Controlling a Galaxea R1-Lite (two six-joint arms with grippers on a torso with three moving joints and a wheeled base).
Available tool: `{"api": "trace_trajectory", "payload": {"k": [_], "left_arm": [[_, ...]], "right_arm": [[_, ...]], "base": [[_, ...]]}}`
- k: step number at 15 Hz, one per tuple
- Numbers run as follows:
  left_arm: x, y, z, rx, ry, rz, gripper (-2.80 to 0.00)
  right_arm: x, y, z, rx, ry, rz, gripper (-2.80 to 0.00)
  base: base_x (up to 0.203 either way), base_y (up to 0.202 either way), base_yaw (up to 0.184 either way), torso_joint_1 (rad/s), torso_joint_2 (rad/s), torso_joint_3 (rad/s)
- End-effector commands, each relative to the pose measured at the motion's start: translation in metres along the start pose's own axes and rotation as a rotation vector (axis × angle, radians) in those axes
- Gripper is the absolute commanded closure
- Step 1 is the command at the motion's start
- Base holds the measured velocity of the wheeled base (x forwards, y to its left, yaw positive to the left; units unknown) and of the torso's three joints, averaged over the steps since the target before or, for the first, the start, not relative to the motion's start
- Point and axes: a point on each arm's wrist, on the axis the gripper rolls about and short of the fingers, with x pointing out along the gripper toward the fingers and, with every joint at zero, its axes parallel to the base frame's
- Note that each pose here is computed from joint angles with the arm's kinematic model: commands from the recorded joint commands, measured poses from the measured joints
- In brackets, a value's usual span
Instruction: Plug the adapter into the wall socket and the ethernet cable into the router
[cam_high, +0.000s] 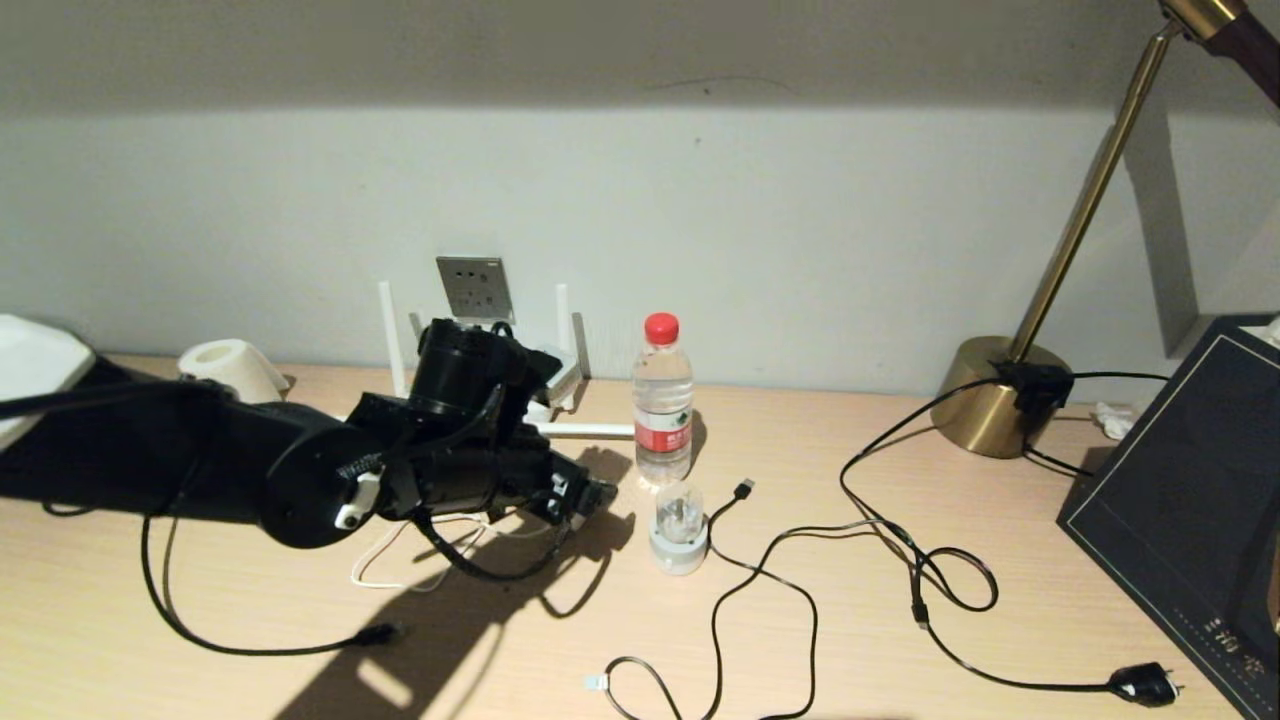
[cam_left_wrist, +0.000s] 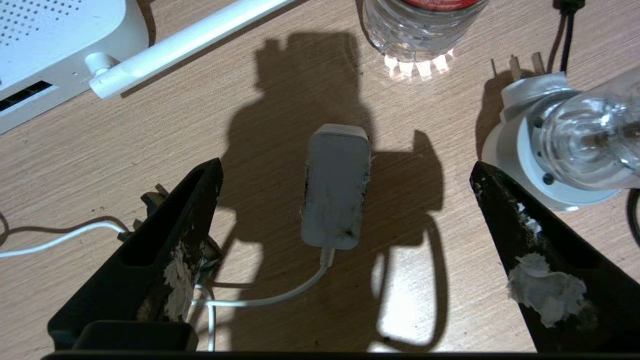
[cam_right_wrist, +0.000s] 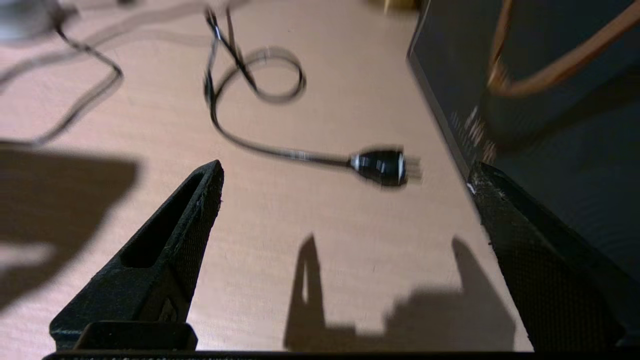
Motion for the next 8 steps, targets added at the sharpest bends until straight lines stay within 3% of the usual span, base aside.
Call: {"api": "trace_trajectory", "payload": {"k": [1,5,8], "left_arm": [[0.009,-0.002,-0.005,0.01,0.022,-0.004,-2.8],[0.012,-0.002,-0.002,0.018,0.019,-0.004,-2.8],[0.02,-0.002,-0.002,0.054,0.026,-0.003,-2.8]], "right_arm": [[-0.01,0.001,-0.007,-0.015,-0.144,-0.01,-2.8],[-0.011,0.001,-0.007,-0.048,-0.149,-0.009,-2.8],[-0.01,0.002,-0.008,-0.121,-0.17,0.01,-2.8]], "base": [[0.0,0.0,0.0,0.0,0.0,0.0],[0.0,0.0,0.0,0.0,0.0,0.0],[0.0,0.0,0.0,0.0,0.0,0.0]]}}
